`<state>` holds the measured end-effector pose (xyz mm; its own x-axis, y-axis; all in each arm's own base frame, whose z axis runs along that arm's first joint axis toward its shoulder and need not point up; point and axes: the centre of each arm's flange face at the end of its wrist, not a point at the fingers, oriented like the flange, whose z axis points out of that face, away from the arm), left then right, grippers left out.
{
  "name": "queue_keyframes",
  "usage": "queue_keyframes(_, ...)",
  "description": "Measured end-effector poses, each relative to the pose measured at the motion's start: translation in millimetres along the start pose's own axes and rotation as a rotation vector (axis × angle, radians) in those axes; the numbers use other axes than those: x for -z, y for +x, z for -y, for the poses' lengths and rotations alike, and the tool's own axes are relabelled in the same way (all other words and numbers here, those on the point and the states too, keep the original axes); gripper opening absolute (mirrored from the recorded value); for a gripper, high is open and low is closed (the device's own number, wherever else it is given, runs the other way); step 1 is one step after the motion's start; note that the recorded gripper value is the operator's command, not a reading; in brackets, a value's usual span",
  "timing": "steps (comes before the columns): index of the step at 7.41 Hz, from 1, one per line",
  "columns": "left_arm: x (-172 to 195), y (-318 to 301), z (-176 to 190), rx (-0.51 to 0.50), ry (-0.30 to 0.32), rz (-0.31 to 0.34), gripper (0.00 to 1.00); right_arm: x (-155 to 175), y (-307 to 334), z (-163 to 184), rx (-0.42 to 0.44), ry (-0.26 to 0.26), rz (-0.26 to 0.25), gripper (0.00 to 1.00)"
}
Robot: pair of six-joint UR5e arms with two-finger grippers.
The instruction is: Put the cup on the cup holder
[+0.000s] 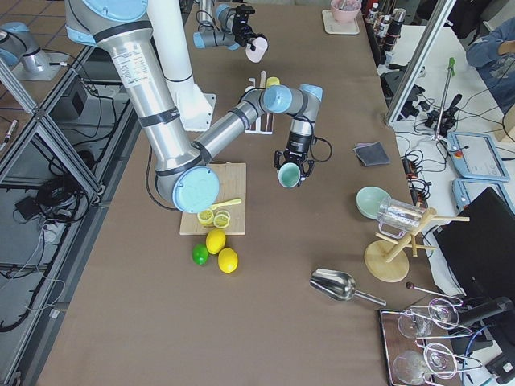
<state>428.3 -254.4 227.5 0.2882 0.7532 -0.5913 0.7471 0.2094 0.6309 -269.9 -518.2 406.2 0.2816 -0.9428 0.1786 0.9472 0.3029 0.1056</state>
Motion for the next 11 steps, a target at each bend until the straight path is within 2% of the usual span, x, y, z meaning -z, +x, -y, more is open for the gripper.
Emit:
queue_keyframes(2, 5.2, 8.6, -24.5, -0.01, -0.023, 0.014, 0.0, 21.9, -18.3, -20.7, 0.051, 0.114, 0.045, 0.0)
queue_keyframes(4, 2.3, 15.2, -40.7, -0.017, -0.042, 0.013, 0.0, 50.2, -43.1, -30.6, 0.092, 0.279, 0.071, 0.0)
queue_keyframes(6, -1.7, 18.5, -44.9, -0.017, -0.044, 0.013, 0.0, 80.5, -54.7, -31.3, 0.139, 0.496, 0.126, 0.0)
queue_keyframes(8, -3.2, 17.4, -52.9, -0.021, -0.052, 0.014, 0.0, 110.3, -49.5, -46.6, 0.165, 0.735, 0.155, 0.0)
queue_keyframes(11, -3.1, 14.4, -61.6, -0.026, -0.06, 0.018, 0.0, 160.1, -53.4, -72.3, 0.107, 1.054, 0.156, 0.0)
